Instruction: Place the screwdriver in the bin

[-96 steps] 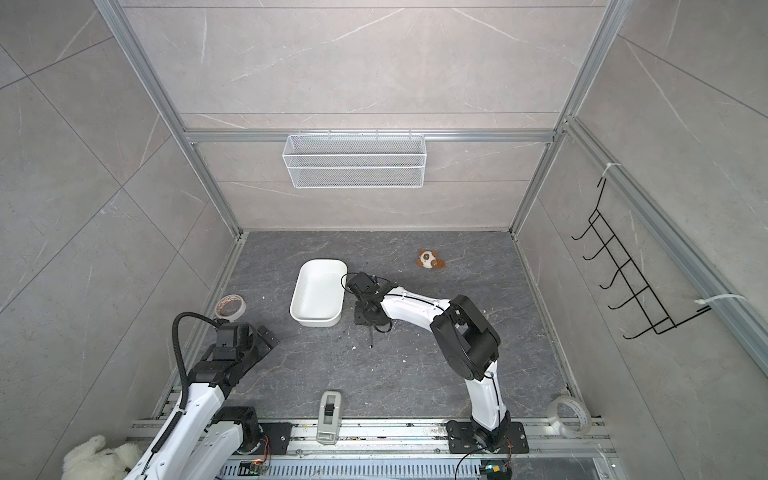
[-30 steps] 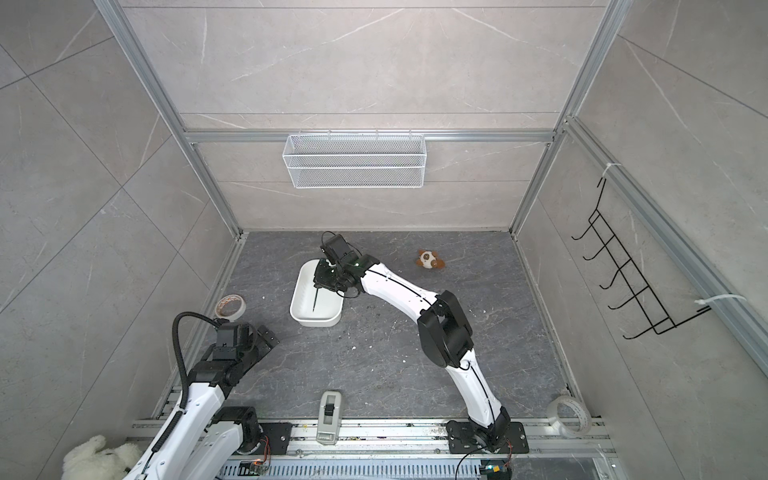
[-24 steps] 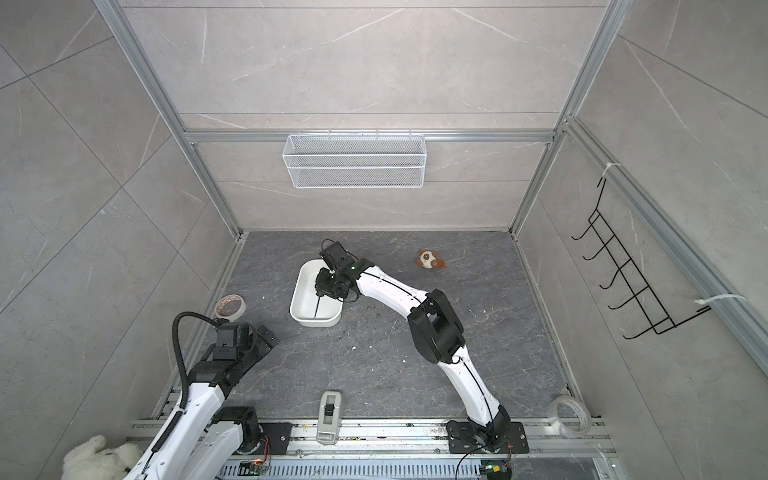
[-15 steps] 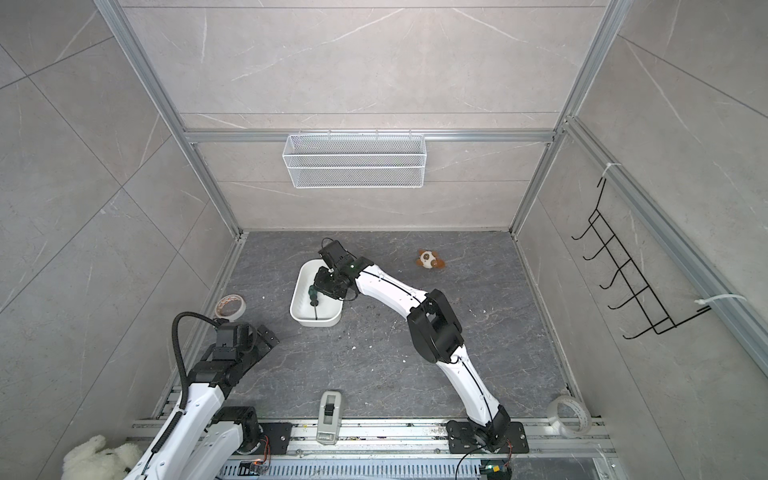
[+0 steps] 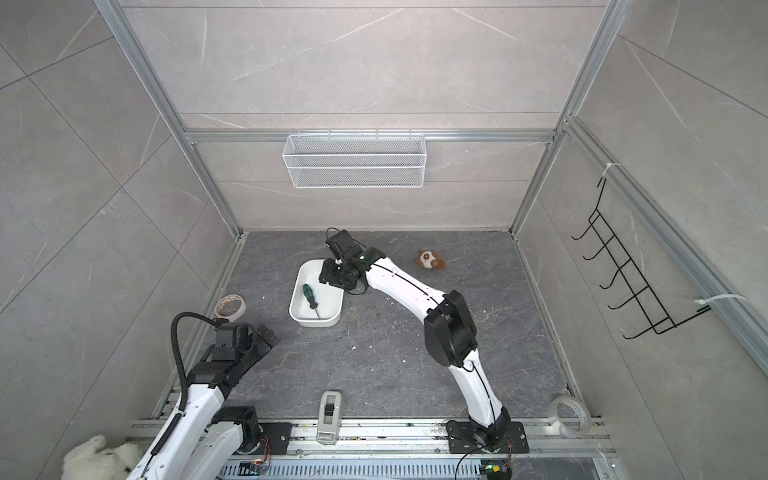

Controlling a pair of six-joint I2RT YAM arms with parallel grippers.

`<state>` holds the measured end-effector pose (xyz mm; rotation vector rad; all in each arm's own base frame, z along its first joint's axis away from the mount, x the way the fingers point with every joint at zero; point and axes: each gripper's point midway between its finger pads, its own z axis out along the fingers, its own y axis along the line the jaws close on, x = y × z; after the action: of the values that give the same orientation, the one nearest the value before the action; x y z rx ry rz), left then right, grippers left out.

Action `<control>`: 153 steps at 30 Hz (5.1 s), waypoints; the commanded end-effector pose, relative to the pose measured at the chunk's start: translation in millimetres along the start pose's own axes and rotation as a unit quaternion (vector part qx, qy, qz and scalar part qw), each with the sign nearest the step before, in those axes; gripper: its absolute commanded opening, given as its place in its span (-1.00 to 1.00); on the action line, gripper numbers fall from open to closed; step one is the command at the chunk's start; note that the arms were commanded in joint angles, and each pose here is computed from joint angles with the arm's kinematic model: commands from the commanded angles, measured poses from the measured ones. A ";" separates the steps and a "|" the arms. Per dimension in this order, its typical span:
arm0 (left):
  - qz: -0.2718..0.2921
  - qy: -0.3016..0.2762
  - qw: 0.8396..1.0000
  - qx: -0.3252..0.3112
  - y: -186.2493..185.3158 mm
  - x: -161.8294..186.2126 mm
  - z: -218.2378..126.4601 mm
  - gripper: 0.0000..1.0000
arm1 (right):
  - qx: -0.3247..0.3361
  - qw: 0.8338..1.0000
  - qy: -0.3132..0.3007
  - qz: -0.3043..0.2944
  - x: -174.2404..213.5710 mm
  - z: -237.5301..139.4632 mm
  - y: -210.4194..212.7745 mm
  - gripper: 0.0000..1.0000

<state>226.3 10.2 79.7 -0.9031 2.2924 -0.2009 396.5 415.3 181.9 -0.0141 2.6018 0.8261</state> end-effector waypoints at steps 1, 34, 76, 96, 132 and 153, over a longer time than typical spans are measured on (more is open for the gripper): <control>0.003 -0.004 1.000 0.014 -5.6 -2.1 0.0 0.99 | 0.091 0.988 -0.100 -0.080 -29.1 -90.6 -43.5 0.19; -0.001 0.004 1.000 0.013 -7.5 0.0 9.5 0.99 | 0.486 0.781 -0.388 -0.052 13.5 -215.2 -382.6 0.63; -0.006 0.008 0.999 0.045 -24.0 -2.1 23.0 1.00 | 0.317 0.848 -0.391 -0.170 0.8 -163.7 -372.5 0.99; 0.217 -0.223 0.950 0.012 -71.4 -118.1 27.0 0.99 | 0.316 0.848 -0.390 -0.170 1.0 -163.4 -372.5 0.98; 0.316 -0.244 0.914 0.066 -77.9 -96.7 93.2 1.00 | 0.312 0.851 -0.387 -0.169 0.6 -162.4 -372.7 0.98; 0.306 -0.229 0.921 0.079 -76.2 -100.2 96.9 1.00 | 0.310 0.854 -0.382 -0.169 -0.1 -160.9 -373.7 0.98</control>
<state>377.9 27.7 74.3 -0.0904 1.9969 0.1105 379.0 17.1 89.4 0.0365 1.8996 -0.1693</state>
